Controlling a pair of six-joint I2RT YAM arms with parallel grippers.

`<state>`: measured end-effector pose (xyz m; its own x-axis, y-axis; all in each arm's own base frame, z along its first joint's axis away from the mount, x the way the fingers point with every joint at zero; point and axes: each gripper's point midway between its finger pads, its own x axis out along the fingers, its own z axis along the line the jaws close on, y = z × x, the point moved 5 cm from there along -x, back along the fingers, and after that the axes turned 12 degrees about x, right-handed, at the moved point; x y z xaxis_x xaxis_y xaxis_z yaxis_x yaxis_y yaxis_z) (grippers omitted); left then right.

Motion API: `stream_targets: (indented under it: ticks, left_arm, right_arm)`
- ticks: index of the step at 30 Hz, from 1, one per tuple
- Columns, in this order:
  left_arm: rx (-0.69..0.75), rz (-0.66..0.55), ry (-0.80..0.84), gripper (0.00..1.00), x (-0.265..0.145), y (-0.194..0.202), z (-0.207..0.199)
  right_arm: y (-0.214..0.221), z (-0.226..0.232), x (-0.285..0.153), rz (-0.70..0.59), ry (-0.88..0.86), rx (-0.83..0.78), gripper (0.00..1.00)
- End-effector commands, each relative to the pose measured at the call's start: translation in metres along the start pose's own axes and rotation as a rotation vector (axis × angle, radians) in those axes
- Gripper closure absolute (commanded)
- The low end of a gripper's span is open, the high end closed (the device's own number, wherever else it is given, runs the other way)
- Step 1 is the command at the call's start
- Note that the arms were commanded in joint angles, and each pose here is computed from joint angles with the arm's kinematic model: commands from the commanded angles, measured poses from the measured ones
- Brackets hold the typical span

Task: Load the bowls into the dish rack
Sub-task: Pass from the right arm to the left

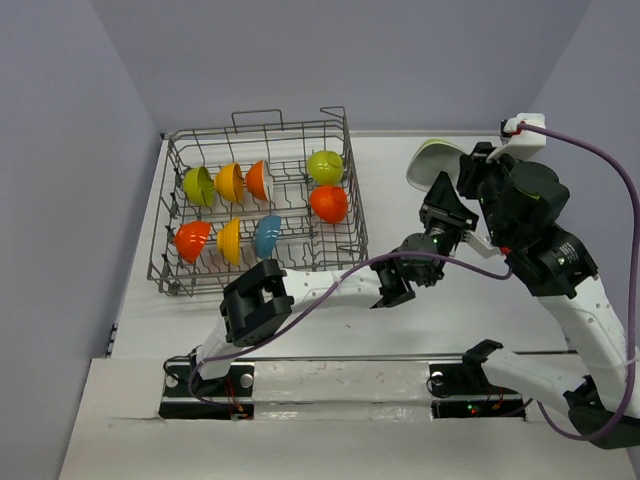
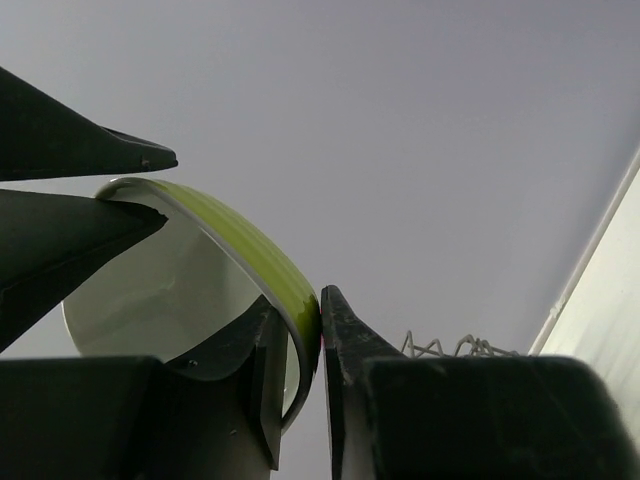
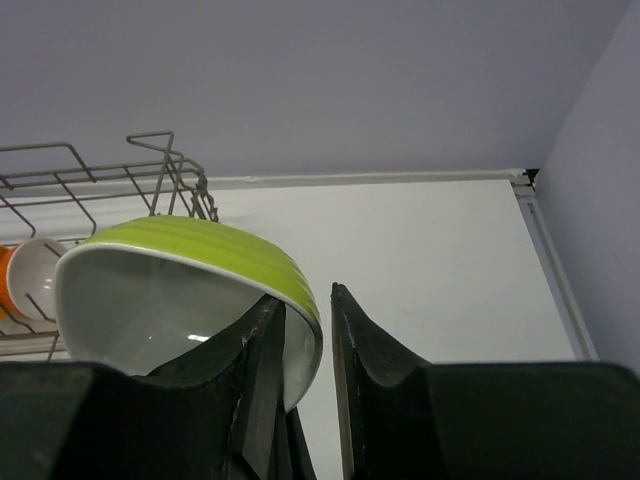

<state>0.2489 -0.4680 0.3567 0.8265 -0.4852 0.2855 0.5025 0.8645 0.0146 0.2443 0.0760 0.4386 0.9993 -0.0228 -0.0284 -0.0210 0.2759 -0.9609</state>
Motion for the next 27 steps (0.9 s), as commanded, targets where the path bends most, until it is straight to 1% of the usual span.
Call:
stream_targets:
  ticks: [1,3,5,8,11,18,23,27]
  left_arm:
    - [-0.118,0.044,-0.116,1.0,-0.003,0.018,0.066]
    - [-0.12,0.045,-0.119,1.0,-0.004,0.019,0.069]
    - [-0.125,0.049,-0.121,1.0,-0.004,0.02,0.071]
    - [-0.133,0.052,-0.127,1.0,-0.005,0.022,0.075]
    - [-0.143,0.057,-0.128,1.0,-0.006,0.024,0.078]
    - [-0.193,0.069,-0.12,1.0,-0.008,0.032,0.092]
    - [-0.222,0.065,-0.105,1.0,-0.011,0.035,0.098]
    - [-0.225,0.073,-0.097,1.0,-0.013,0.039,0.099]
  right_arm:
    - [-0.028,0.008,-0.006,-0.113,-0.056,0.093,0.68]
    - [-0.027,0.009,-0.005,-0.11,-0.058,0.09,0.63]
    - [-0.028,0.009,-0.006,-0.113,-0.062,0.092,0.62]
    - [-0.029,0.009,-0.006,-0.115,-0.06,0.095,0.57]
    - [-0.03,0.009,-0.006,-0.114,-0.052,0.097,0.55]
    - [-0.035,0.006,-0.01,-0.126,-0.046,0.113,0.48]
    - [-0.042,0.004,-0.015,-0.137,-0.037,0.127,0.47]
    - [-0.042,0.003,-0.016,-0.136,-0.04,0.125,0.43]
